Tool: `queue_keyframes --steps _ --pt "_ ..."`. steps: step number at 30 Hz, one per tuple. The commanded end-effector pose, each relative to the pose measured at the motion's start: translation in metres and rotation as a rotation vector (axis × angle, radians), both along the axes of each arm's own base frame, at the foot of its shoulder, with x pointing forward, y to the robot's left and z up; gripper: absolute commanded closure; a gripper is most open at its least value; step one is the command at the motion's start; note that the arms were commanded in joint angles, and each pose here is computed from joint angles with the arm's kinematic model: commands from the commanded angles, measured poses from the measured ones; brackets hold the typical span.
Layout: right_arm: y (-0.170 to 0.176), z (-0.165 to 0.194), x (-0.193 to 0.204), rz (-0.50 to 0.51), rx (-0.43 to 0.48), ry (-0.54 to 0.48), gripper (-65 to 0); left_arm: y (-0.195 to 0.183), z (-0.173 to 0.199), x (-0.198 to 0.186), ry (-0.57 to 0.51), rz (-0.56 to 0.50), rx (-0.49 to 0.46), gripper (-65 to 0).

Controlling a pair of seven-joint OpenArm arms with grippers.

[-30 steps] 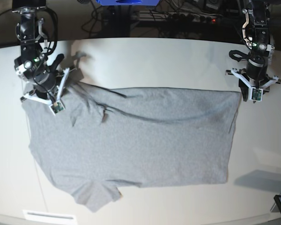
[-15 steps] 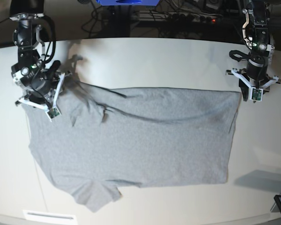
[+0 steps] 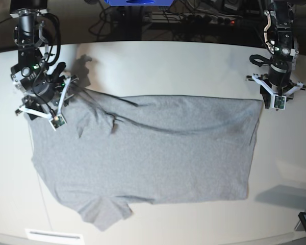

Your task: Fold the T-shirt properly

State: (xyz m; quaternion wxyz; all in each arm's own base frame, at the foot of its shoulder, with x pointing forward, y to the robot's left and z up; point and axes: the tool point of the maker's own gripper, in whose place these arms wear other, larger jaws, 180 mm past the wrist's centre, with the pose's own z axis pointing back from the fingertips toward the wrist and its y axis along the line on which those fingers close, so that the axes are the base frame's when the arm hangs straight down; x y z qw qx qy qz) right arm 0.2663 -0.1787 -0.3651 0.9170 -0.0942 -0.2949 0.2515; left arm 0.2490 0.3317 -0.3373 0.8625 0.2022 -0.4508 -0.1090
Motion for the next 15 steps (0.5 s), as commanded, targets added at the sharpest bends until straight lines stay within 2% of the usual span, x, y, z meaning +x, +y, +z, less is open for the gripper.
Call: queue_keyframes --steps 1,5,13,15 --pt "-0.001 0.007 0.007 0.001 0.002 -0.034 -33.7 0.007 0.01 0.005 -0.031 0.001 0.026 -18.1" --pt "-0.003 -0.004 0.005 -0.002 0.007 -0.006 -25.8 0.009 0.005 0.003 -0.018 0.005 0.023 -18.1" --pt "0.0 -0.006 0.004 0.002 0.023 -0.011 -26.0 0.009 0.007 0.003 -0.025 0.006 0.026 -18.1" --pt "-0.004 -0.005 0.005 -0.037 0.039 -0.019 -26.1 0.009 0.007 0.003 -0.025 0.006 0.026 -18.1"
